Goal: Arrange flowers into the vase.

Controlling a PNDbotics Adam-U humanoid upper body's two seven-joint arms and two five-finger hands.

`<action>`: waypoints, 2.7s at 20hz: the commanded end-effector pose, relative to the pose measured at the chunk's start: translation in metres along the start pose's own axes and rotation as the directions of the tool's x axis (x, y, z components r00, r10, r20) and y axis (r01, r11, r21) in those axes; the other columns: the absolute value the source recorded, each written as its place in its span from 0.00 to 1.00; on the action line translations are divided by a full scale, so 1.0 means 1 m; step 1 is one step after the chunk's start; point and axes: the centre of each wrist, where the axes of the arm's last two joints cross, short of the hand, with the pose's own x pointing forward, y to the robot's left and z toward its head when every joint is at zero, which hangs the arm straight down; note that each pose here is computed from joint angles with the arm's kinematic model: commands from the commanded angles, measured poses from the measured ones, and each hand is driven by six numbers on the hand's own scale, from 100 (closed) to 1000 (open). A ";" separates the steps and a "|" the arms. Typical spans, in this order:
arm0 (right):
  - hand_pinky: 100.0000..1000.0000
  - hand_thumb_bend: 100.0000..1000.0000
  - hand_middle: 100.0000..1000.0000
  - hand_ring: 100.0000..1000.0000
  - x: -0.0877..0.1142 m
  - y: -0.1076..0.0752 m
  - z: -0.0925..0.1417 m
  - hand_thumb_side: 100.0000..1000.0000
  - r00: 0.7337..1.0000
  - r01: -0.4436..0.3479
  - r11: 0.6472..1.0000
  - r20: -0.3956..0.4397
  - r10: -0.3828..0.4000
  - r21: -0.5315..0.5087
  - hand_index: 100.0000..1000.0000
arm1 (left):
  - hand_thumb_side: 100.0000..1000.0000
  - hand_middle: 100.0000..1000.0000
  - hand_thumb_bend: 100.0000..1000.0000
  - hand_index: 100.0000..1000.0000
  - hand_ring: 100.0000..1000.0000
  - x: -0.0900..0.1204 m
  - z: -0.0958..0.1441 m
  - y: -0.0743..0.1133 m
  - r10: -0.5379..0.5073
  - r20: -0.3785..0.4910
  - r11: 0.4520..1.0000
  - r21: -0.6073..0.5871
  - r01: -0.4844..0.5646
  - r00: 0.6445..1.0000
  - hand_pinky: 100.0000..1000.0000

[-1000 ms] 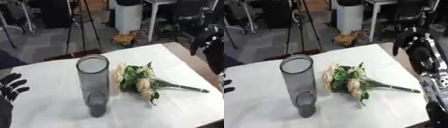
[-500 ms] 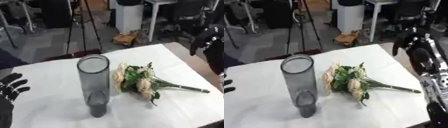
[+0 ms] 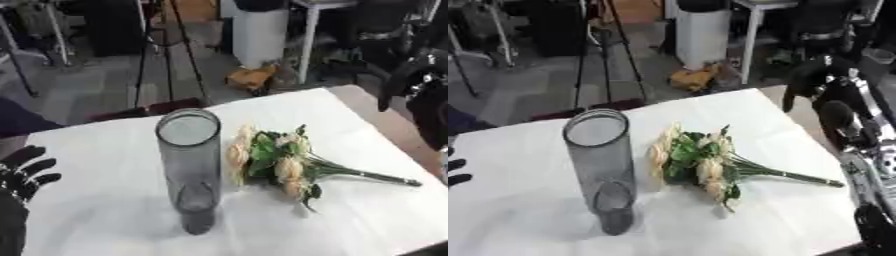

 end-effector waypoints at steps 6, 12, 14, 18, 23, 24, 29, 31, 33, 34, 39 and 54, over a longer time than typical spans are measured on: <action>0.46 0.80 0.47 0.52 -0.011 -0.028 -0.005 0.55 0.972 -0.182 0.953 -0.100 0.211 0.241 0.72 | 0.77 0.72 1.00 0.78 0.71 0.008 -0.005 0.004 -0.020 0.028 1.000 -0.009 0.021 0.999 0.65; 0.65 0.55 0.61 0.68 -0.020 -0.032 -0.001 0.53 0.957 -0.235 0.926 -0.096 0.273 0.296 0.79 | 0.77 0.72 1.00 0.78 0.71 0.008 -0.005 0.004 -0.021 0.027 1.000 -0.008 0.021 0.999 0.65; 0.66 0.53 0.63 0.70 -0.025 -0.039 0.004 0.51 0.938 -0.240 0.906 -0.158 0.310 0.349 0.80 | 0.77 0.72 1.00 0.78 0.71 0.007 -0.004 0.006 -0.027 0.021 1.000 -0.006 0.027 0.999 0.65; 0.68 0.52 0.65 0.72 -0.033 -0.061 0.003 0.52 0.887 -0.279 0.857 -0.225 0.403 0.433 0.80 | 0.77 0.72 1.00 0.78 0.71 0.006 -0.003 0.005 -0.023 0.017 1.000 -0.007 0.023 1.000 0.65; 0.69 0.51 0.65 0.72 -0.050 -0.073 0.013 0.53 0.844 -0.337 0.820 -0.238 0.481 0.463 0.81 | 0.77 0.72 1.00 0.78 0.71 0.005 -0.003 0.006 -0.023 0.013 1.000 -0.007 0.023 1.000 0.65; 0.69 0.51 0.66 0.72 -0.054 -0.074 0.015 0.53 0.836 -0.346 0.815 -0.240 0.493 0.465 0.81 | 0.77 0.72 1.00 0.78 0.71 0.005 -0.002 0.006 -0.023 0.013 1.000 -0.008 0.023 1.000 0.65; 0.69 0.51 0.66 0.72 -0.063 -0.072 0.018 0.54 0.801 -0.395 0.781 -0.235 0.551 0.483 0.81 | 0.77 0.72 1.00 0.78 0.71 0.005 -0.002 0.006 -0.022 0.012 1.000 -0.007 0.022 1.000 0.65; 0.69 0.51 0.66 0.72 -0.065 -0.070 0.019 0.54 0.788 -0.416 0.767 -0.228 0.572 0.488 0.81 | 0.77 0.72 1.00 0.78 0.71 0.005 -0.002 0.006 -0.022 0.012 1.000 -0.007 0.022 1.000 0.65; 0.69 0.51 0.66 0.72 -0.066 -0.067 0.018 0.54 0.774 -0.437 0.752 -0.220 0.594 0.493 0.81 | 0.77 0.72 1.00 0.78 0.71 0.005 -0.002 0.006 -0.022 0.012 1.000 -0.007 0.022 1.000 0.65; 0.69 0.50 0.67 0.73 -0.067 -0.066 0.019 0.56 0.766 -0.447 0.744 -0.217 0.605 0.497 0.81 | 0.77 0.72 1.00 0.78 0.71 0.005 -0.002 0.005 -0.022 0.012 1.000 -0.008 0.022 1.000 0.65; 0.69 0.52 0.67 0.73 -0.080 -0.063 0.027 0.60 0.720 -0.452 0.696 -0.234 0.654 0.558 0.81 | 0.77 0.72 1.00 0.78 0.71 0.005 -0.002 0.006 -0.023 0.010 1.000 -0.008 0.023 1.000 0.65; 0.69 0.53 0.66 0.72 -0.108 -0.049 0.046 0.62 0.622 -0.499 0.598 -0.222 0.751 0.627 0.81 | 0.77 0.72 1.00 0.78 0.71 0.005 -0.002 0.005 -0.020 0.010 1.000 -0.012 0.020 1.000 0.65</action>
